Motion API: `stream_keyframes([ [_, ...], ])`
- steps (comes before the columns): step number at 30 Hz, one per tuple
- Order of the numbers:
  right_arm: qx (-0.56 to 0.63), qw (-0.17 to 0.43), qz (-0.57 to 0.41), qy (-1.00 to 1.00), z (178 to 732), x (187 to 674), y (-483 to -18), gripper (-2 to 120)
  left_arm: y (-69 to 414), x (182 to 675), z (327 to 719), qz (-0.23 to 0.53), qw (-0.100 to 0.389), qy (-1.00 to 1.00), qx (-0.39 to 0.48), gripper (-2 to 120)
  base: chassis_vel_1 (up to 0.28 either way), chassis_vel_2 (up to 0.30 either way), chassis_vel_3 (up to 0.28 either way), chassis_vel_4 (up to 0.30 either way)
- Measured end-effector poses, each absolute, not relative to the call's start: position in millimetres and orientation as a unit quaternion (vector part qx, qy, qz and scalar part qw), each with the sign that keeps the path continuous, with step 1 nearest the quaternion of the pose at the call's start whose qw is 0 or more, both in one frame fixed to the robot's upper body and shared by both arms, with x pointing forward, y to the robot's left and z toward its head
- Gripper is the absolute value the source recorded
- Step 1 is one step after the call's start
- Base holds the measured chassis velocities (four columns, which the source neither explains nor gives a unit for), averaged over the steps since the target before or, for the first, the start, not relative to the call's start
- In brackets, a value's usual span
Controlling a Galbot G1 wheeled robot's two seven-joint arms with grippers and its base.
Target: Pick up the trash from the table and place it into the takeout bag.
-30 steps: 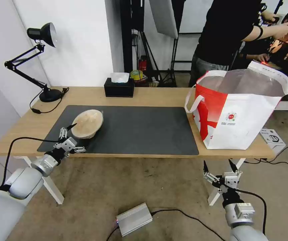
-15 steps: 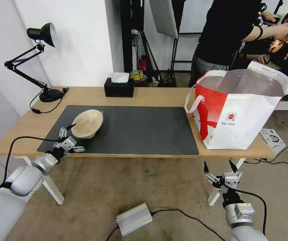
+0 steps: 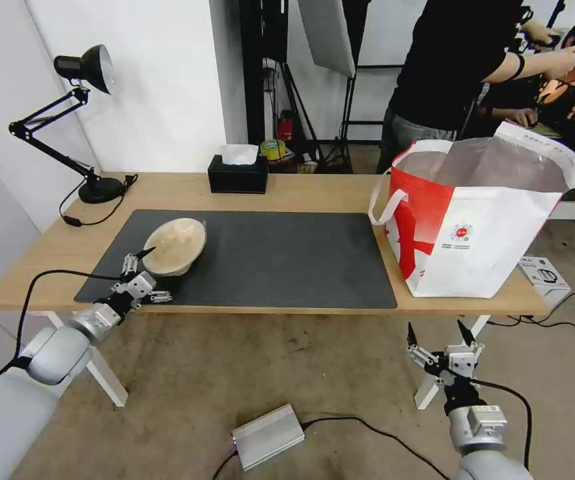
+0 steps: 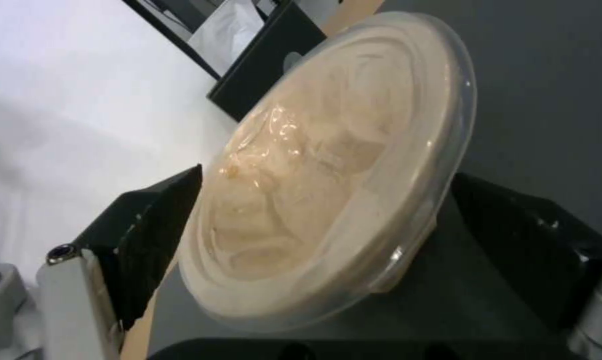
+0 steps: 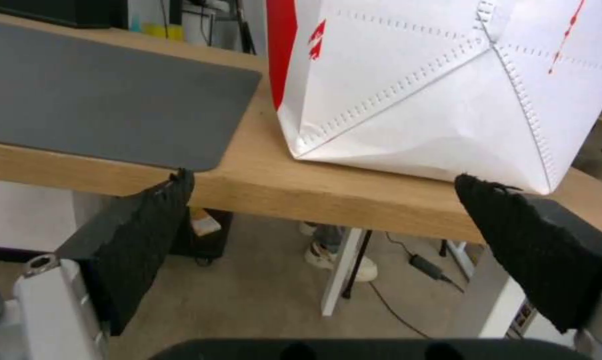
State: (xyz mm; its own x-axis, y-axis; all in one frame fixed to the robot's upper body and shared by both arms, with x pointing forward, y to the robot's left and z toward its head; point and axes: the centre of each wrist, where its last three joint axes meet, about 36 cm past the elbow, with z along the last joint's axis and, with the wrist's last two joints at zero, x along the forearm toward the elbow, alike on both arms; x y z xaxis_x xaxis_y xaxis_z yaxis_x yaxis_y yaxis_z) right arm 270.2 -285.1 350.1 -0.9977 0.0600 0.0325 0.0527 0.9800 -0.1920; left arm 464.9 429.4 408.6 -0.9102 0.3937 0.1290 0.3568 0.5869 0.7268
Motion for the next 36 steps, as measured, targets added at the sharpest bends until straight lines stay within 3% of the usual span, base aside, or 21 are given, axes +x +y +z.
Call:
stream_keyframes([
  [14, -0.028, 0.017, 0.099, -0.995, 347.5, 269.9, -285.1, 100, 429.1, 470.5, 412.5, 0.404, 0.027, 0.89, 0.21, 99, 0.0, 0.0, 0.0, 0.0],
  [22, -0.028, 0.017, 0.099, -0.995, 346.3, 269.6, -283.9, 100, 427.8, 470.8, 411.4, 0.402, 0.028, 0.891, 0.21, 74, 0.0, 0.0, 0.0, 0.0],
  [30, -0.027, 0.017, 0.099, -0.995, 345.4, 268.9, -282.7, 100, 425.5, 470.7, 408.8, 0.391, 0.03, 0.896, 0.209, 40, 0.0, 0.0, 0.0, 0.0],
  [36, -0.027, 0.017, 0.099, -0.995, 345.2, 268.8, -282.4, 100, 424.5, 471.0, 405.6, 0.385, 0.029, 0.898, 0.209, 23, 0.0, 0.0, 0.0, 0.0],
])
